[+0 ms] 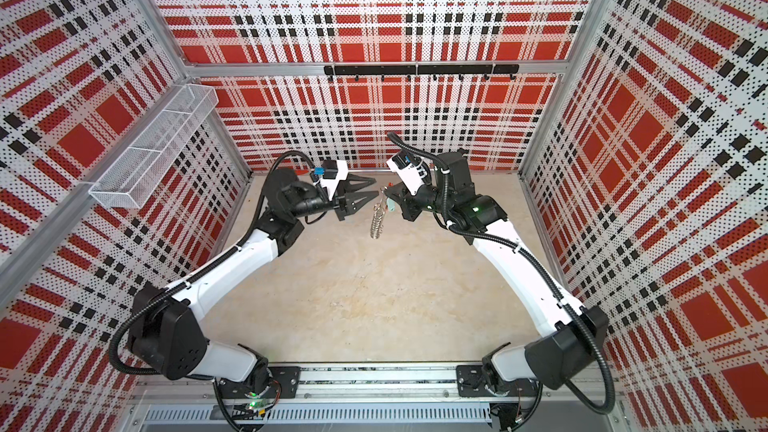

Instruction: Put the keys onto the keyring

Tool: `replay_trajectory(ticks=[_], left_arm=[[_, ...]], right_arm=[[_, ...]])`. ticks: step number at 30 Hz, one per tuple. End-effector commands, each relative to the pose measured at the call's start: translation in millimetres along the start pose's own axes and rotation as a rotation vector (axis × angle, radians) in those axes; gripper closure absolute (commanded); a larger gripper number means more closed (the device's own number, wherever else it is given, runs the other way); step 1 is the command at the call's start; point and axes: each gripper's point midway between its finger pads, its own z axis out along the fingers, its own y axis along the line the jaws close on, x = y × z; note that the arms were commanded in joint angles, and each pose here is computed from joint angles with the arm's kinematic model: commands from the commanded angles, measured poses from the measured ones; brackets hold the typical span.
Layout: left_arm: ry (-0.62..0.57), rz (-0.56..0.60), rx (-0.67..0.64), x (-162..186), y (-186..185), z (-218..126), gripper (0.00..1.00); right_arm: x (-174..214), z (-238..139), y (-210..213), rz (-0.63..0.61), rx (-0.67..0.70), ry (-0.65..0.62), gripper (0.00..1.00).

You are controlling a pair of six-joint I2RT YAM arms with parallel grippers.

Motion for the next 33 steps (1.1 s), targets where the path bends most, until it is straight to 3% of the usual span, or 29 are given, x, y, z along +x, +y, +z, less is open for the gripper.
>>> replay_trajectory(ticks=[1, 18, 25, 33], left_arm=[[0.315, 0.061, 0.082, 68, -17, -2, 0.61], [0.307, 0.091, 0.175, 48, -19, 9, 0.64], [0.299, 0.085, 0.175, 45, -18, 8, 0.77], [0.297, 0.082, 0.181, 45, -18, 9, 0.81]], right_arm=[[6, -5, -2, -0.096, 0.030, 0.053, 1.00], [6, -6, 25, -0.119, -0.050, 0.040, 1.00], [4, -5, 29, -0.121, -0.062, 0.031, 1.00], [5, -2, 30, -0.117, -0.072, 0.040, 1.00]])
